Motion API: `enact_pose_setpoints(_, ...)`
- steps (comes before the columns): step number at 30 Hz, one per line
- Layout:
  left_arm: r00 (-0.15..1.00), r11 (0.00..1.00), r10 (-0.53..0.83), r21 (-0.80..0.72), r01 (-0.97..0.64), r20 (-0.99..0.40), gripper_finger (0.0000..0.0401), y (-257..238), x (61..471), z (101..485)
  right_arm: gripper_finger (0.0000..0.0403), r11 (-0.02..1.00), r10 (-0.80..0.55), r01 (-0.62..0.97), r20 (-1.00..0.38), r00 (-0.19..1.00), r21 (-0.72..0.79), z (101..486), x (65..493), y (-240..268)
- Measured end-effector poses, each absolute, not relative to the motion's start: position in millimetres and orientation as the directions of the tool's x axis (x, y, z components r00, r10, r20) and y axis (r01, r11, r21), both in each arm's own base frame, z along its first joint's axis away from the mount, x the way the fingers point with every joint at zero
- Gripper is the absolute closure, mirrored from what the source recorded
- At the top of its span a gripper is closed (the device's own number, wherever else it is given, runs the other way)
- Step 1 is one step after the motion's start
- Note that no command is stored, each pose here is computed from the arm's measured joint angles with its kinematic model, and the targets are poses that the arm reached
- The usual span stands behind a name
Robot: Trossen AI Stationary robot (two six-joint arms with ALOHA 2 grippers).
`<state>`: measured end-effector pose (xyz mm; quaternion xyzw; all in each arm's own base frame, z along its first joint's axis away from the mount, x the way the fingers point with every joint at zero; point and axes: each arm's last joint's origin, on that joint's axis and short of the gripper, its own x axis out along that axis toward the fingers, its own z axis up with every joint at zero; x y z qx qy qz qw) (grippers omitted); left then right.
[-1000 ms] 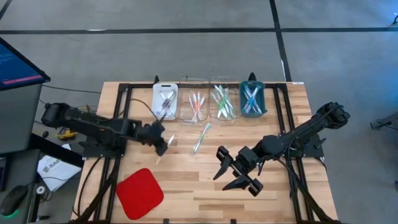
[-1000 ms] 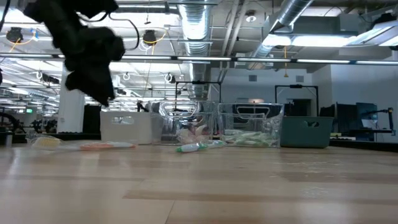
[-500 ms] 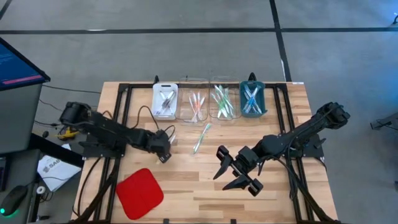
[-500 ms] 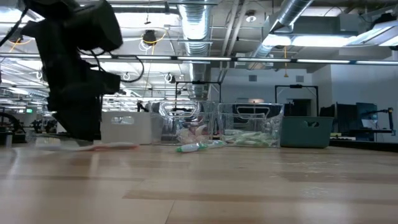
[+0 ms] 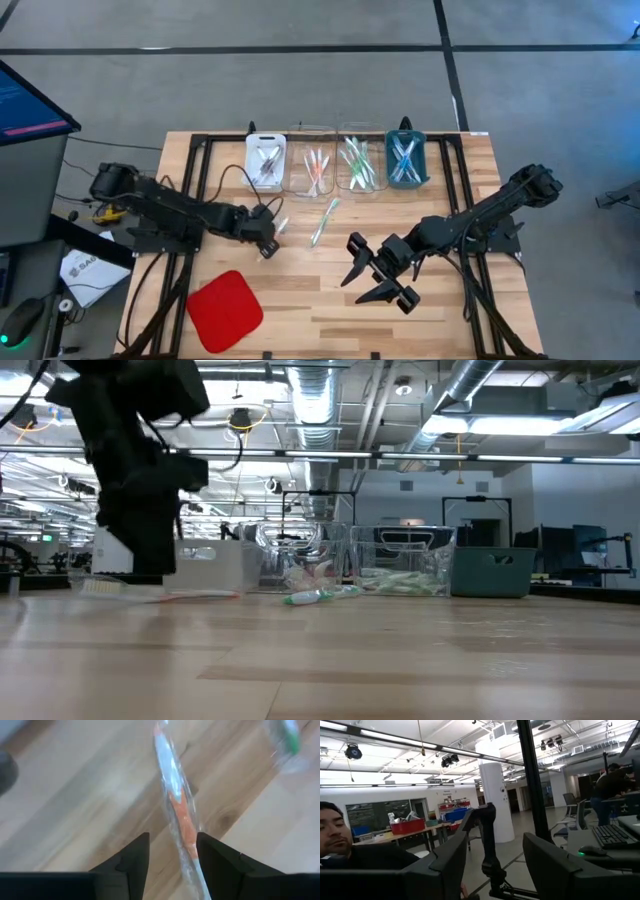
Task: Pick & Place Toothbrushes
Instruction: Put the orange toothbrush into the left transparent bin
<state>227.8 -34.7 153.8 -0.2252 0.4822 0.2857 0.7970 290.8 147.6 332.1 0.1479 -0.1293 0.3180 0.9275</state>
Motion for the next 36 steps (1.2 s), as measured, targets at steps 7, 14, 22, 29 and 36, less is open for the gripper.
enact_pose_setpoints(7, 0.467, 0.736, 0.254, -0.144, -0.662, -0.847, 0.0244, -32.3, 219.9, 177.9, 0.0217, 0.754, 0.552, -0.628, 0.333, 0.765, 0.192, 332.1, 290.8, 147.6)
enact_pose_setpoints(14, 0.413, 0.739, 0.268, -0.089, -0.668, -0.87, 0.0244, -34.9, 227.0, 160.9, 0.0215, 0.754, 0.552, -0.628, 0.334, 0.764, 0.192, 332.1, 290.8, 147.6)
enact_pose_setpoints(22, 0.412, 0.76, 0.226, -0.105, -0.641, -0.883, 0.0244, -42.0, 247.9, 129.8, 0.0215, 0.754, 0.552, -0.628, 0.334, 0.764, 0.192, 332.1, 290.8, 147.6)
enact_pose_setpoints(29, 0.318, 0.731, 0.279, -0.014, -0.682, -0.906, 0.0251, -39.4, 251.4, 109.4, 0.0217, 0.754, 0.552, -0.628, 0.334, 0.764, 0.192, 332.2, 290.8, 147.6)
enact_pose_setpoints(36, 0.318, 0.699, 0.276, -0.037, -0.714, -0.907, 0.0362, -39.1, 247.2, 112.0, 0.0213, 0.754, 0.552, -0.628, 0.334, 0.764, 0.192, 332.1, 290.8, 147.6)
